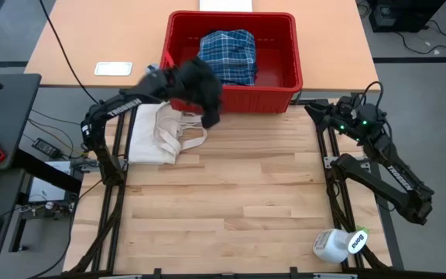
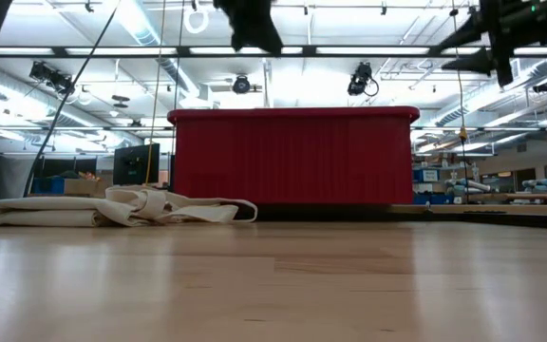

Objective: Fold Laundry from Bin
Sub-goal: Return to Home Position

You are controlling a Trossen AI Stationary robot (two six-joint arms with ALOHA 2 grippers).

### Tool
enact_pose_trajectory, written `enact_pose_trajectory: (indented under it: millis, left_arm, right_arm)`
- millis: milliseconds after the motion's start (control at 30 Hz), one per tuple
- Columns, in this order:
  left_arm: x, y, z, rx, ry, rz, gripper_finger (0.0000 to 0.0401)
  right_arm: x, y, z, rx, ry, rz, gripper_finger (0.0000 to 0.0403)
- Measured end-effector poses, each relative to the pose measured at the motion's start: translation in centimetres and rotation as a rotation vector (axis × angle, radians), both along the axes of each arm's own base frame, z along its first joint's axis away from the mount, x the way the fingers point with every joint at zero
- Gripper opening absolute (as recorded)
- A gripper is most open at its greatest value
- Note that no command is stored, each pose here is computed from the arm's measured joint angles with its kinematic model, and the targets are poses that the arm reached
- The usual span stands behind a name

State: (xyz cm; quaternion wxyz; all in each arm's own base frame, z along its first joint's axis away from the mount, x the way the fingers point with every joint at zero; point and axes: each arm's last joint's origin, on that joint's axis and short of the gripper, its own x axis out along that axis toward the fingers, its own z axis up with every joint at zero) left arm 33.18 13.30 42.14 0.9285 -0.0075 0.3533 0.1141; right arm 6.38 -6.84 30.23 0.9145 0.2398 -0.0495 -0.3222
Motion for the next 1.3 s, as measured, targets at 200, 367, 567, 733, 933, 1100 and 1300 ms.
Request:
enact_pose_trajectory:
  millis: [200, 367, 567, 733, 933, 1100, 1300]
  left_arm:
    - [0.6, -2.5, -7.1, -0.105, 0.067, 0.003, 0.0104]
    - [-2.1, -5.1, -8.8, -0.145, -0.128, 0.023, 0.0104]
    - [-7.5, -7.2, -9.0, -0.151, -0.351, 0.085, 0.0104]
    - [-12.4, -8.1, -10.7, -0.207, -0.423, 0.212, 0.0104]
    - [-16.9, -8.8, -15.5, -0.274, -0.437, 0.415, 0.0105]
    - [-19.8, -9.3, -18.8, -0.341, -0.348, 0.568, 0.0105]
    - [-21.4, -10.3, -18.9, -0.37, -0.307, 0.524, 0.0105]
  right_arm:
    - [0.4, -0.5, -2.9, 0.092, 0.028, -0.016, 0.0213]
    - [0.7, -0.9, -4.5, 0.136, 0.053, -0.003, 0.0213]
    - [0.8, -0.9, -5.0, 0.145, 0.061, -0.005, 0.0213]
    - [0.7, -0.9, -5.0, 0.14, 0.065, -0.007, 0.0213]
    - [0.7, -0.9, -5.1, 0.185, 0.041, -0.007, 0.0213]
    - [0.8, -0.8, -5.1, 0.227, 0.015, 0.016, 0.0213]
    - [0.8, -0.9, -4.9, 0.215, -0.01, 0.015, 0.0213]
